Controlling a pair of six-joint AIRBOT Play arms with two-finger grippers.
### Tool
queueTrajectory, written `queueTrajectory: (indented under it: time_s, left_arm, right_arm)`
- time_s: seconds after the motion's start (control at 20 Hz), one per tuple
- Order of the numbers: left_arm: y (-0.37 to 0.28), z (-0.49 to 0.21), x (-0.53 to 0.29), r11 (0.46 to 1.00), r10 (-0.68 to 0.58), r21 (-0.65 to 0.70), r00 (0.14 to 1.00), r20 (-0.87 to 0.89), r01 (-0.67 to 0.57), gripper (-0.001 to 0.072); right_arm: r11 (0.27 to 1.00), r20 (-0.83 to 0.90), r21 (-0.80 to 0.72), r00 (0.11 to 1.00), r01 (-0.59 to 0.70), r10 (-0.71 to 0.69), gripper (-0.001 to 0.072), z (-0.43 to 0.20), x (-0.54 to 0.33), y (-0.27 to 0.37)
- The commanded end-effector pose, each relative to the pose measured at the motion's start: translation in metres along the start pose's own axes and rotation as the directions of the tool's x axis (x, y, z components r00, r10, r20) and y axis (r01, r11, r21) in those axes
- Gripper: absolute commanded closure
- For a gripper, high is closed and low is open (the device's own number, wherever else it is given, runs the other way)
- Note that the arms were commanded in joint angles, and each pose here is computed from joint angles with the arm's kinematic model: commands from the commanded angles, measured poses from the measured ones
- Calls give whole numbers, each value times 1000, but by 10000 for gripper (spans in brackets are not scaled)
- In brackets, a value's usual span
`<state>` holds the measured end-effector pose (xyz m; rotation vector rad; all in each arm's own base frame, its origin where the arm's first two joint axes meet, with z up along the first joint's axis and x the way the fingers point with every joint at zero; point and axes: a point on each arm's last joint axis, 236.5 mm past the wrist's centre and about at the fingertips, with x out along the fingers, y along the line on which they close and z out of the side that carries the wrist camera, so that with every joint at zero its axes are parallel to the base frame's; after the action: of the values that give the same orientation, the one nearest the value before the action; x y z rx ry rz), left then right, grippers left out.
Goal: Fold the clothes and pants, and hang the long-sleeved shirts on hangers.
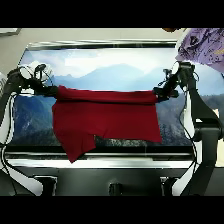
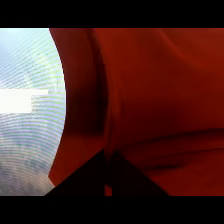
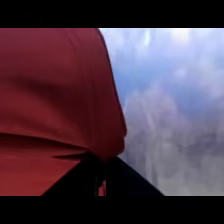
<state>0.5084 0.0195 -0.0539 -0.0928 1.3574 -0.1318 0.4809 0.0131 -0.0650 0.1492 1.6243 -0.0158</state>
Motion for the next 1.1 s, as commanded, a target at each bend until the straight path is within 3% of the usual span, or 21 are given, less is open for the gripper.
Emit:
queueTrajectory:
  time_s: [0.0,0.7,0.75,0.8,0.9,0.95,1.0,1.05]
  left_arm:
    - [0,-21,3,1000,0,-15,996,-92,-1,693]
    - [-7,-52,27,998,-26,-56,970,-241,13,686]
    - [-7,-52,27,998,-26,-55,971,-238,13,629]
    - [-7,-51,27,998,-25,-65,971,-237,10,523]
    - [-5,-50,24,994,-24,-113,973,-231,-2,510]
    - [-4,-48,19,991,-23,-130,975,-221,-7,510]
    - [-1,-43,11,989,-20,-147,979,-205,-10,472]
    - [3,-39,1,987,-18,-160,982,-189,-13,99]
  right_arm:
    - [1000,-107,10,994,-7,8,684,-21,11,2]
    - [997,-212,40,975,-65,72,683,-38,28,16]
    - [997,-214,44,974,-70,78,673,-38,29,17]
    - [996,-213,46,974,-73,82,590,-37,29,18]
    - [995,-221,48,970,-91,100,384,-39,28,22]
    - [994,-234,47,966,-98,107,236,-43,26,24]
    - [992,-241,36,963,-118,123,151,-45,22,28]
    - [991,-234,12,963,-132,131,133,-46,16,29]
